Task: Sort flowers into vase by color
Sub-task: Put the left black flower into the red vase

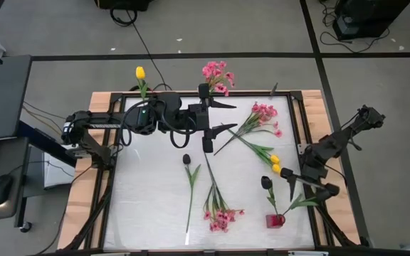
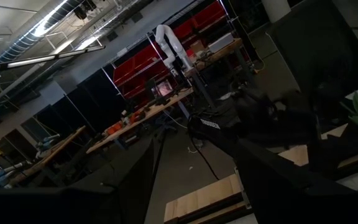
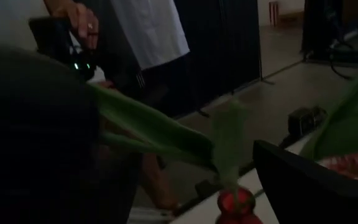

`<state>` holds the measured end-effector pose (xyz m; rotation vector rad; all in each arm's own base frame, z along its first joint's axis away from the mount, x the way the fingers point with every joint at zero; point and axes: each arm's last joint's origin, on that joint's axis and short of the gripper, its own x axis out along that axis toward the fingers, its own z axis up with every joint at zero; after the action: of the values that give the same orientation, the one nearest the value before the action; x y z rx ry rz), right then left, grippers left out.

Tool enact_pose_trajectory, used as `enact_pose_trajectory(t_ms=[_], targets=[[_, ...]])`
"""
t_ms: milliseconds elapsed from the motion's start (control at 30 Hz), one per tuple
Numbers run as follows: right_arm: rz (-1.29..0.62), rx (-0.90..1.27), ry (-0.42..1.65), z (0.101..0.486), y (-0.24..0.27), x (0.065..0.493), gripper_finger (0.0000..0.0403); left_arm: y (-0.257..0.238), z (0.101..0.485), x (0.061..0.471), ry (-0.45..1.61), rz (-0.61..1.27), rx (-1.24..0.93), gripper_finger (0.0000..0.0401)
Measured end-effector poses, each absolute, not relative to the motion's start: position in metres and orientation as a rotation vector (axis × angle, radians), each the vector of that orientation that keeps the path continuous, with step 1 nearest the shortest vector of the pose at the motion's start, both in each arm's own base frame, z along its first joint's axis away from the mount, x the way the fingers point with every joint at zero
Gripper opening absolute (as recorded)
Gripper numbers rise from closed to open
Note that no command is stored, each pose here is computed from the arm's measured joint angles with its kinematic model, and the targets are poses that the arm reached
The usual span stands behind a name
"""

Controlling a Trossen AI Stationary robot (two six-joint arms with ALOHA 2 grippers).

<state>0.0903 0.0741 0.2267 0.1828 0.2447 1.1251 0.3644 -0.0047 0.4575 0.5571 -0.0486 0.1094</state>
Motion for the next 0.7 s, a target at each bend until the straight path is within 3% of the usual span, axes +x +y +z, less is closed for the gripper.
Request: enact_pose_trajectory(t_ms=[367, 700], targets=[[1.009, 0.189, 0.313, 0.2201, 0.0726, 0.0929, 0.0313, -0.0047, 0.4575, 0.3644, -0.048, 0.109, 0.557, 0.0233], [1.038, 0.236, 0.385, 0.2168, 0.0717, 0.0892, 0.0313, -0.0047, 0.4576, 0.3644, -0.049, 0.109, 0.557, 0.0233]])
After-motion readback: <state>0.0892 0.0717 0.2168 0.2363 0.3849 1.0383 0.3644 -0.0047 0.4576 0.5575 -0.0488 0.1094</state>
